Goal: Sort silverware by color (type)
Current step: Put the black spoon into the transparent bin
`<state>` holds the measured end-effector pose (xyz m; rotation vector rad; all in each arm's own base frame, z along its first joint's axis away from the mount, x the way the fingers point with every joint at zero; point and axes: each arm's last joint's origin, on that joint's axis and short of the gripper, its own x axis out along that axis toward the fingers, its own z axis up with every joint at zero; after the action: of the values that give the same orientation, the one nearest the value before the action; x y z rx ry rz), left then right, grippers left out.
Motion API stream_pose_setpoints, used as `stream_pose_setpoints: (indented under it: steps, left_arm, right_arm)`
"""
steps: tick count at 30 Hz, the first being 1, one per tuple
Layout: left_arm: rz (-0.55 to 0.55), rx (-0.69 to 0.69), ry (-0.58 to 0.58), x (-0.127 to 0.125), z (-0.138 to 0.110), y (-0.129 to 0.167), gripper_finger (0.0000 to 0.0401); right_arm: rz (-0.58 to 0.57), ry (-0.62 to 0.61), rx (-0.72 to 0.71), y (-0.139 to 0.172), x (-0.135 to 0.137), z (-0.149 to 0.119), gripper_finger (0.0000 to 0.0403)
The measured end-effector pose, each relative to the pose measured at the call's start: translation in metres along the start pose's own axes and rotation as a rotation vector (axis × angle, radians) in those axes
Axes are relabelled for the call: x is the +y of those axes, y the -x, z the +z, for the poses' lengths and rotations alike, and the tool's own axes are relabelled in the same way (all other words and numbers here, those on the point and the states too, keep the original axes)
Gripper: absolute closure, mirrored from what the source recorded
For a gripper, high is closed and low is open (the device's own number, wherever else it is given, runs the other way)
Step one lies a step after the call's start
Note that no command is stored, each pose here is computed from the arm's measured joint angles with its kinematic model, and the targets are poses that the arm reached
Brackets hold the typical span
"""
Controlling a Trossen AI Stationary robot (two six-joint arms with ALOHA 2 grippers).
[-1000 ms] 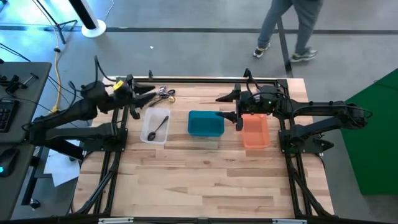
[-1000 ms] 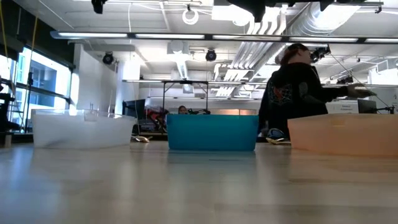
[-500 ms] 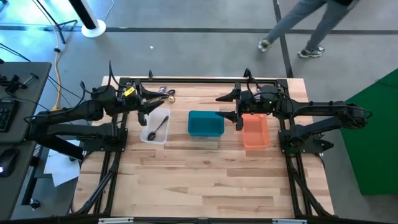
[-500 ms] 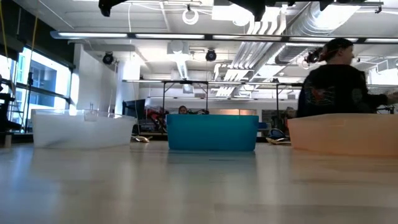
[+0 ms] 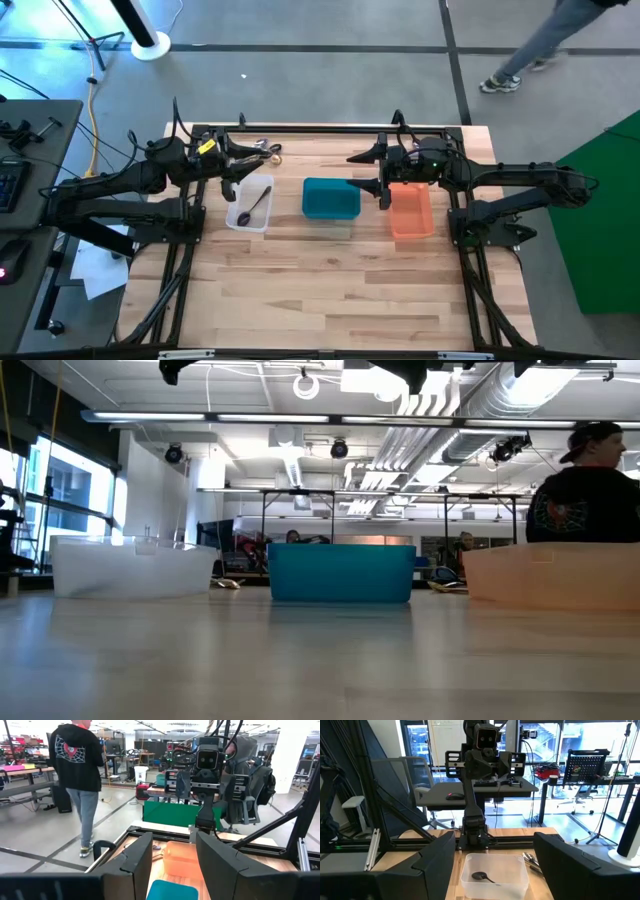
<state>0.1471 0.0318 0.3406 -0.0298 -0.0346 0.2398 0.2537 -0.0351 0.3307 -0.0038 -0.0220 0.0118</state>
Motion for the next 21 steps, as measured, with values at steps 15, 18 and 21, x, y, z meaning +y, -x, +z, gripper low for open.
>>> stream_pose_setpoints:
  steps: [15,18,21]
  left_arm:
    - [-0.134,-0.033,0.035,-0.0040,0.0038,0.0003,0.0259]
    - [-0.134,-0.032,0.041,-0.0039,0.0037,0.0001,0.0259]
    - [-0.130,-0.032,0.040,-0.0038,0.0037,0.0001,0.0259]
  right_arm:
    - [0.001,0.000,0.000,0.0000,0.0000,0.0000,0.0148]
    - [0.002,0.000,0.000,0.0000,0.0001,0.0000,0.0148]
    - [0.006,0.000,0.000,0.0000,0.0002,0.0000,0.0148]
